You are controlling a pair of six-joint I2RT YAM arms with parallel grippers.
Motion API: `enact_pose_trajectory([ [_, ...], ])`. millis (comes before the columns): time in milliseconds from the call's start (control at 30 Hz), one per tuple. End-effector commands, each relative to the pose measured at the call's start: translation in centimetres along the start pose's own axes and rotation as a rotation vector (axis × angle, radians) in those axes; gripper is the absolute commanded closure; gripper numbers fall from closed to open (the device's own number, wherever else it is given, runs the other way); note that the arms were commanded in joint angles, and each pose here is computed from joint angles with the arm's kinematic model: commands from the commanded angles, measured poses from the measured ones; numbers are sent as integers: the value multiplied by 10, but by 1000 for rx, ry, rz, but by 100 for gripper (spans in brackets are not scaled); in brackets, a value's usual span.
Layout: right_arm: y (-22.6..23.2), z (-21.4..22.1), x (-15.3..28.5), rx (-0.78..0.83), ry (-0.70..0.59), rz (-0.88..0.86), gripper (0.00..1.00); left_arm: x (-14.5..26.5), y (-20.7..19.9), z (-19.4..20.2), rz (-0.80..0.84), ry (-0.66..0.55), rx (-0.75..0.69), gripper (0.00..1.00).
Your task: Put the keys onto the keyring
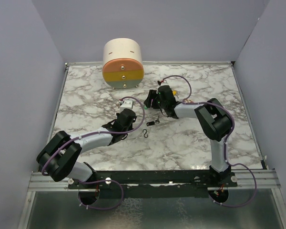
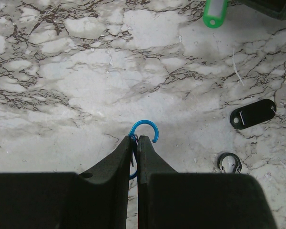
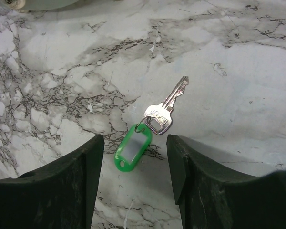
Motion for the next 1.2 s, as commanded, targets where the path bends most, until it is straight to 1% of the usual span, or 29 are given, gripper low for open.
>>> enact_pose_trajectory([
  [0,-14,9,2,-14,26,69,43,1,-4,-5,30,-16,13,100],
  [500,-23,4,-25,9,43,76,43,0,-2,-4,25,-12,10,100],
  [800,-14,7,-37,44,56,-3,43,-1,-1,-4,20,-11,12,100],
  [967,-1,9,-39,58,63,-94,43,-1,-1,-4,20,-12,12,100],
  [1167,8,10,-45,56,74,-153,43,0,-1,-4,19,-12,12,100],
])
Point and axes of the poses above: each gripper's point midway between its finger pads, its own x axis back along the fingers, its own y axis along the line the jaws close on, z = x × y, the point moved 2 cm from there along x, back along the fingers, and after that the axes turned 5 degrees about x, right-handed, at the moved point
